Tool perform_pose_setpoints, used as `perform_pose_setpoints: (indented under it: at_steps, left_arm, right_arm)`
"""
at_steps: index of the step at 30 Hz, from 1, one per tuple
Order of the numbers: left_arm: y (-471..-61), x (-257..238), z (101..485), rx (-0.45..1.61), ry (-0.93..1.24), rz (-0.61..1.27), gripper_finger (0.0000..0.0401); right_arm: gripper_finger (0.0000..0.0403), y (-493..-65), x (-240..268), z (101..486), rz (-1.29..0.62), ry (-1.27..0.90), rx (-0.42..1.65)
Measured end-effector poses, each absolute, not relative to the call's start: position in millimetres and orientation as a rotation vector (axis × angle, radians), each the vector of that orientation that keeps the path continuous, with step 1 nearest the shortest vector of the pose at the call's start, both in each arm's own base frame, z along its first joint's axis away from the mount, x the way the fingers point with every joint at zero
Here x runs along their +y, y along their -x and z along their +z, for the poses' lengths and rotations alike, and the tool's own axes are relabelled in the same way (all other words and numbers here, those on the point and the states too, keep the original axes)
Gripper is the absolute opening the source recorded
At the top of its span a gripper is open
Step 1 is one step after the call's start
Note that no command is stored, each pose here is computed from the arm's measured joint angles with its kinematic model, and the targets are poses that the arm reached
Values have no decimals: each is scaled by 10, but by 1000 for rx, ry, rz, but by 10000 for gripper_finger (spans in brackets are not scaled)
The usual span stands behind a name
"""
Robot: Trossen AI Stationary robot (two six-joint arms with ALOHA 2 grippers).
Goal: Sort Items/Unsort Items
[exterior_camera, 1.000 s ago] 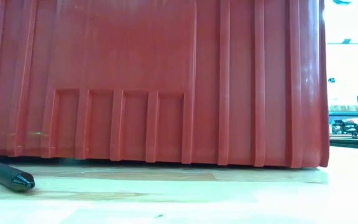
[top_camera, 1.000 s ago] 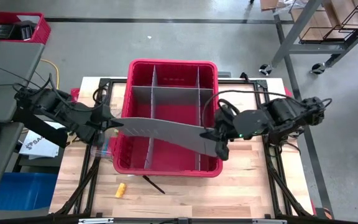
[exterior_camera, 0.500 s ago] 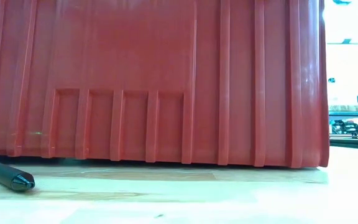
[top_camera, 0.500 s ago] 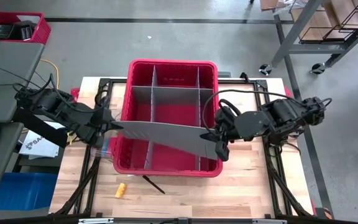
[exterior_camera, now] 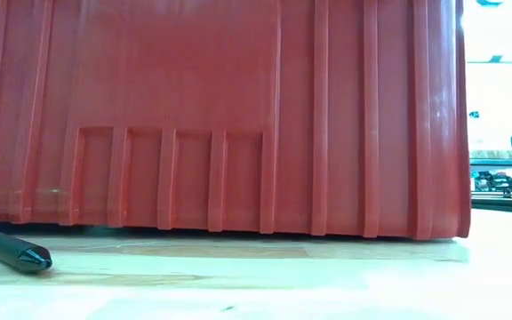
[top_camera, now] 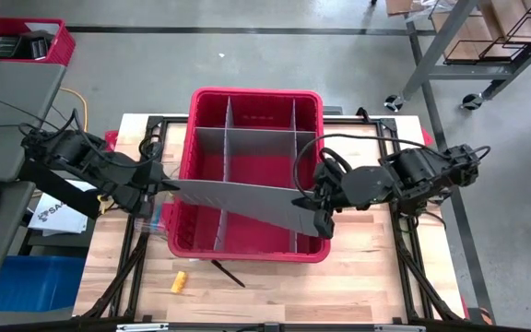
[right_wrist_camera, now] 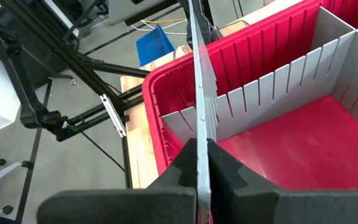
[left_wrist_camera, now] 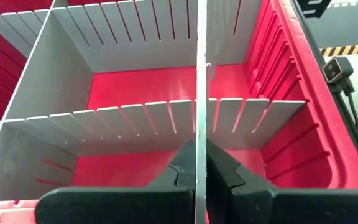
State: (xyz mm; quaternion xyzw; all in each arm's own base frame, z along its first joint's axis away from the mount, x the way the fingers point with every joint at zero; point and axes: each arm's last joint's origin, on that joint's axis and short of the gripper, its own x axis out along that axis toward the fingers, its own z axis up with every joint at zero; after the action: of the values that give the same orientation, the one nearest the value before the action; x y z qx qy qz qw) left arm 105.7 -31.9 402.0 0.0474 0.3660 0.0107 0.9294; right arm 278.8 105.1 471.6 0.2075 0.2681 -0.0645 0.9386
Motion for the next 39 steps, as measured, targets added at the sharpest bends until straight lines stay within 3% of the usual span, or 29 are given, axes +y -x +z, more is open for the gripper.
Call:
perform_pose_setpoints:
  at_steps: [24,39]
  left_arm:
    - [-1056,-319,4025,745,-99,16,0]
    - [-1015,-304,3991,789,-109,23,0]
  right_arm:
    - [0,-2757,937,4490,-272,-223,746]
    - [0,-2899,946,4701,-191,-250,508]
